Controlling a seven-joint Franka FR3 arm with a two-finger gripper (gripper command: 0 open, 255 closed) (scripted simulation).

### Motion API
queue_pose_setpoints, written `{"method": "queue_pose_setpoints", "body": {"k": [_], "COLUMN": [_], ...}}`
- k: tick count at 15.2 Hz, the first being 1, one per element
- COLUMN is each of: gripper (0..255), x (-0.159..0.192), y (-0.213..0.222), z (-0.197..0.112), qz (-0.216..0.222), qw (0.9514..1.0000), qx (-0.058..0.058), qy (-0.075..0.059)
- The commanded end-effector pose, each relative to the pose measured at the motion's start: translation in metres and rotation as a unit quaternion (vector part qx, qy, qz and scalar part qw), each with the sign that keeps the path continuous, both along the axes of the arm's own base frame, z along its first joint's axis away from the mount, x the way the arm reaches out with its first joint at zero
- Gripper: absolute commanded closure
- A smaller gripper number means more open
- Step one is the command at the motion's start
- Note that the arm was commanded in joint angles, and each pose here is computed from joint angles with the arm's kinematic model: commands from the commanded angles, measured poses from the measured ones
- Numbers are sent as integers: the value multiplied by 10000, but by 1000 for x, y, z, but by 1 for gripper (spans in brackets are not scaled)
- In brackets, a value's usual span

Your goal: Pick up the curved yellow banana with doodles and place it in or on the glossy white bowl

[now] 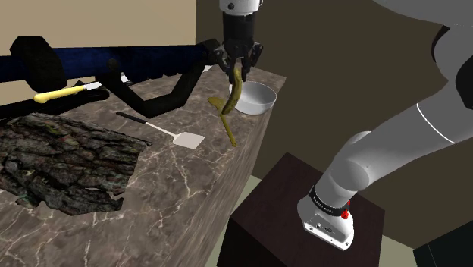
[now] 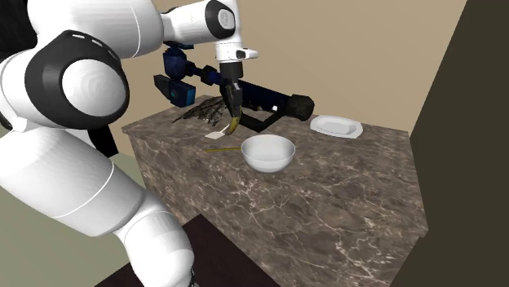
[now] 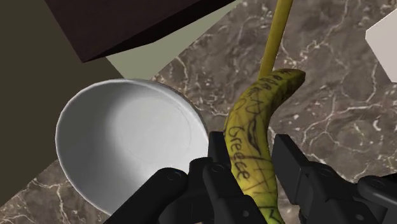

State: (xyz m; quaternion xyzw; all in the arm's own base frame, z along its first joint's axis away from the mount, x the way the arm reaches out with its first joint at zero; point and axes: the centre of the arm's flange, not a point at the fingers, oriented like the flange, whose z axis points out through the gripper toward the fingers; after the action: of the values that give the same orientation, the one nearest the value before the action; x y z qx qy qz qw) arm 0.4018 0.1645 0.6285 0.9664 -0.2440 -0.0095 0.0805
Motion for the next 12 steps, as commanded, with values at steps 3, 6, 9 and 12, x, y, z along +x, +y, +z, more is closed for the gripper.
{"method": "queue_pose_setpoints", "body": {"k": [3, 6, 9, 12], "gripper": [255, 255, 255, 255], "x": [6, 12, 17, 21], "y": [-54, -93, -132, -157], "z": [-1, -1, -1, -6], "qz": [7, 7, 7, 7], "qw": [10000, 10000, 10000, 10000], "qx": [1, 1, 1, 1], "qy": [1, 1, 1, 1]}}
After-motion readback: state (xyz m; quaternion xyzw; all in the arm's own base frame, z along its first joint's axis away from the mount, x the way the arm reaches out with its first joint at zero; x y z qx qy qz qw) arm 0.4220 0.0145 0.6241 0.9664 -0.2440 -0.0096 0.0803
